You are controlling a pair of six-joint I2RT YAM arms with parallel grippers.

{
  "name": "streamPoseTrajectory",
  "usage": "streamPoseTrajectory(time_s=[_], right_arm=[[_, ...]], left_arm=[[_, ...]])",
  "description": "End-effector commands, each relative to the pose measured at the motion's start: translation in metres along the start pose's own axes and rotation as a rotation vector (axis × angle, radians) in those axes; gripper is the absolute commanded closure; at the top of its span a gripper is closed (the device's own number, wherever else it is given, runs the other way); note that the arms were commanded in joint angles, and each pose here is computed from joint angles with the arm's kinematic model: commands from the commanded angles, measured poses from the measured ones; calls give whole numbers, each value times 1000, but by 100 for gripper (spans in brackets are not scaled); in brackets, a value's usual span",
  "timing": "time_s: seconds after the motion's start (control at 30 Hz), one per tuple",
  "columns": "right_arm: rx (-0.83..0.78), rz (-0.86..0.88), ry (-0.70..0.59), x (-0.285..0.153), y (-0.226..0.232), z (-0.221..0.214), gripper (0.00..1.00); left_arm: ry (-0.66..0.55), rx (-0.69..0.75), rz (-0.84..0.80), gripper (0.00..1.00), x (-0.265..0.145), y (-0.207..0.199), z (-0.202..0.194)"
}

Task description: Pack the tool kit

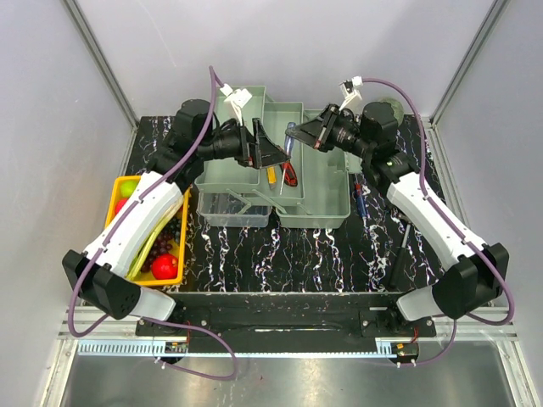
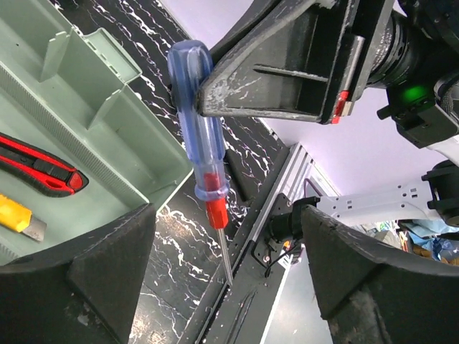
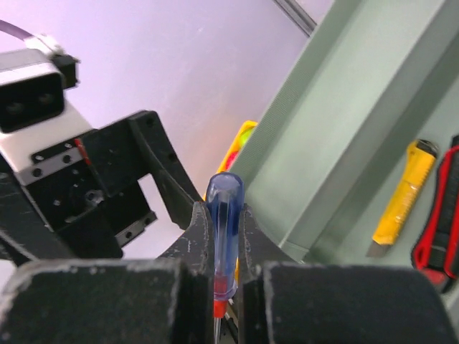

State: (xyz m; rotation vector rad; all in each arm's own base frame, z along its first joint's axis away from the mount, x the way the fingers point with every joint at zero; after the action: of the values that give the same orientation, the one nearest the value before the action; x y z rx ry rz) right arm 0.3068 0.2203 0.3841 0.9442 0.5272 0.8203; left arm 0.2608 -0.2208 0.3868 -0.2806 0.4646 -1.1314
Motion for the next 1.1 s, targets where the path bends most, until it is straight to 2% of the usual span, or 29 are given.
streamPoseTrajectory(time_s=[0.0,0.23,0.3,0.4,0.47,0.5,0.53,0.57,0.6,0.67,0.77,0.9,1.07], right_arm=[[-40,203,11,0,38,8,100],[-26,200,47,9,30,2,100],[-18,192,46,10,28,1,100],[-15,167,37,11,24,1,99],[-16,142,35,12,20,1,93],[-22,130,30,12,19,1,80],[-32,120,23,11,18,1,58],[-43,103,-7,9,16,2,41],[-47,80,-42,7,11,1,31],[-74,24,-117,1,6,5,18],[-125,-100,-215,-9,-1,14,12],[-191,-335,-307,-28,-19,22,10],[-222,-706,-465,-59,-57,29,10]], left_arm=[[-50,32,-27,18,7,-1,7],[-24,25,-27,41,17,8,0],[-23,27,-27,54,17,9,0],[-13,27,-11,81,17,11,-3],[-8,29,29,95,17,15,-3],[0,27,48,100,16,16,-3],[4,25,82,100,16,19,-3],[12,25,119,100,15,21,-3],[13,28,166,100,12,24,-1],[26,37,262,100,8,31,-1],[55,66,417,100,-3,42,-1],[70,90,554,100,-20,62,7],[145,-13,704,100,-42,104,10]])
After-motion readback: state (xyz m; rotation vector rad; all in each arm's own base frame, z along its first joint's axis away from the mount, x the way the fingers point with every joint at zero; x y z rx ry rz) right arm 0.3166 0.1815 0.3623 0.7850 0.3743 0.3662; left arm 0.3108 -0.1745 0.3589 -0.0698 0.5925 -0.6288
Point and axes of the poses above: each gripper's point midway between its finger pads, its own x axis out along the fingers, its own y axis along the line the jaws close on, z = x × y, the point moved 8 cm from there along -x, back along the fingers, and after that the axes turned 13 degrees about x, right-handed, at the moved point
